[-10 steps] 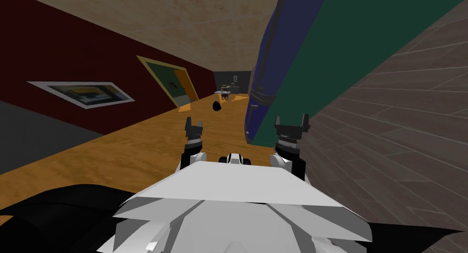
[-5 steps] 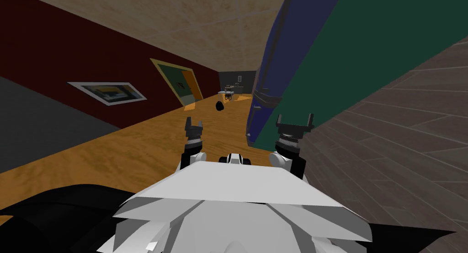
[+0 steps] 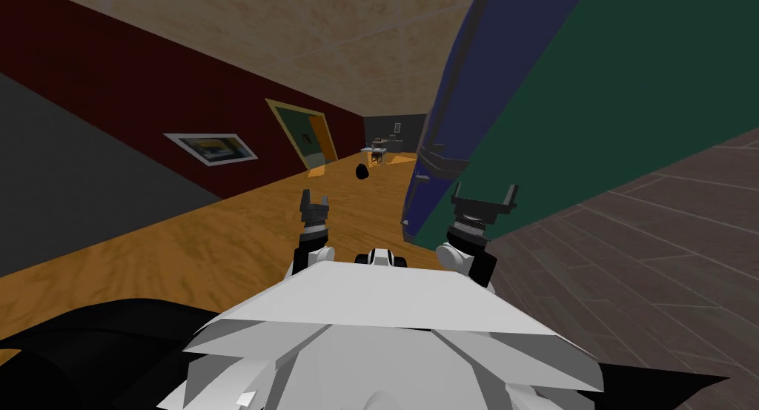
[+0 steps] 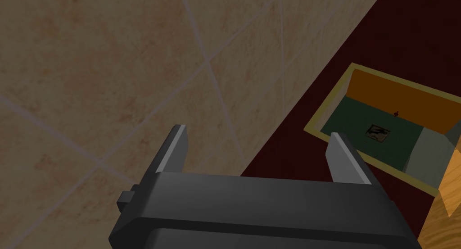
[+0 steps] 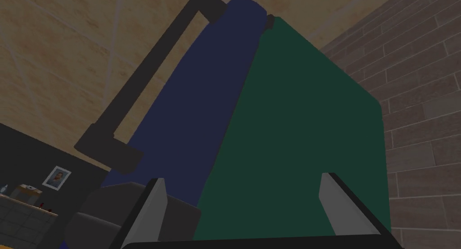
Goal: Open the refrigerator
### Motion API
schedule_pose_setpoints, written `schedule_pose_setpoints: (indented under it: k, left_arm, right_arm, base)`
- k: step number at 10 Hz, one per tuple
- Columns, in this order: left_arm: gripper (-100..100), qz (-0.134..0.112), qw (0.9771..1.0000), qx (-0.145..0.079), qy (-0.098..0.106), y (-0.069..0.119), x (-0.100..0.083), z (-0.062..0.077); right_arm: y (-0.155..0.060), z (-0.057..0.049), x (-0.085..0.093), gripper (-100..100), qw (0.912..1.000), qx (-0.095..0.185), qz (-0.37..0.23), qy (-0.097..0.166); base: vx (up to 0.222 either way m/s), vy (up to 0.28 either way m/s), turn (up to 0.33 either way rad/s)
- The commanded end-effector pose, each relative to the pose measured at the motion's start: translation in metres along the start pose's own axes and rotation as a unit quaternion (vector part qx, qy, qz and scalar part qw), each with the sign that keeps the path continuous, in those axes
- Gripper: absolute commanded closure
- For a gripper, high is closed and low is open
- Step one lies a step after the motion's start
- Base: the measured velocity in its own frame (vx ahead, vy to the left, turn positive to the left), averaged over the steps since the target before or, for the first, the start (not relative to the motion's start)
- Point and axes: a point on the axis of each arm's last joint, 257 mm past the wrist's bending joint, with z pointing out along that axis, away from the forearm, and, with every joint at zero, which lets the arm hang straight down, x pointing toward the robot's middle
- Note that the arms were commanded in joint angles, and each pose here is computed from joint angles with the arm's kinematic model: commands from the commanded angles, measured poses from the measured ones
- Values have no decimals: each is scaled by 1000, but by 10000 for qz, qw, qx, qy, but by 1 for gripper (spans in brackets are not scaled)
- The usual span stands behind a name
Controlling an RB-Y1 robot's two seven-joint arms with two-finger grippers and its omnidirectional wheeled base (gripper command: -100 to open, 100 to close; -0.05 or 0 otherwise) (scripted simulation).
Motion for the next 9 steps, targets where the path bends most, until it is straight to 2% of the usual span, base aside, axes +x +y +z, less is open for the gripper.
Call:
schedule_pose_setpoints:
  k: [1, 4, 5, 6, 7, 8, 9]
  left_arm:
    - [0, 0, 10000, 0, 0, 0, 0, 0]
    - [0, 0, 10000, 0, 0, 0, 0, 0]
    - [0, 1, 10000, 0, -1, 0, 0, 0]
    - [0, 0, 10000, 0, 0, 0, 0, 0]
    - [0, 0, 10000, -1, 0, 0, 0, 0]
    - [0, 0, 10000, 0, 0, 0, 0, 0]
    - [0, 1, 10000, -1, -1, 0, 0, 0]
  right_arm:
    - [7, 3, -5, -100, 9975, -240, 663, -83]
    - [12, 4, -12, -100, 9919, -433, 1180, -201]
    - [16, 6, -15, -100, 9859, -573, 1554, -218]
    - [17, 5, -18, -100, 9845, -601, 1624, -270]
    - [19, 6, -21, -100, 9767, -739, 1993, -287]
    - [20, 6, -24, -100, 9750, -767, 2058, -337]
    - [23, 6, -27, -100, 9656, -900, 2413, -351]
  base:
    - [82, -94, 281]
    - [57, -80, 157]
    - [56, -90, 188]
    - [58, -76, 162]
    - [56, -109, 281]
    - [47, -101, 142]
    - [49, -84, 218]
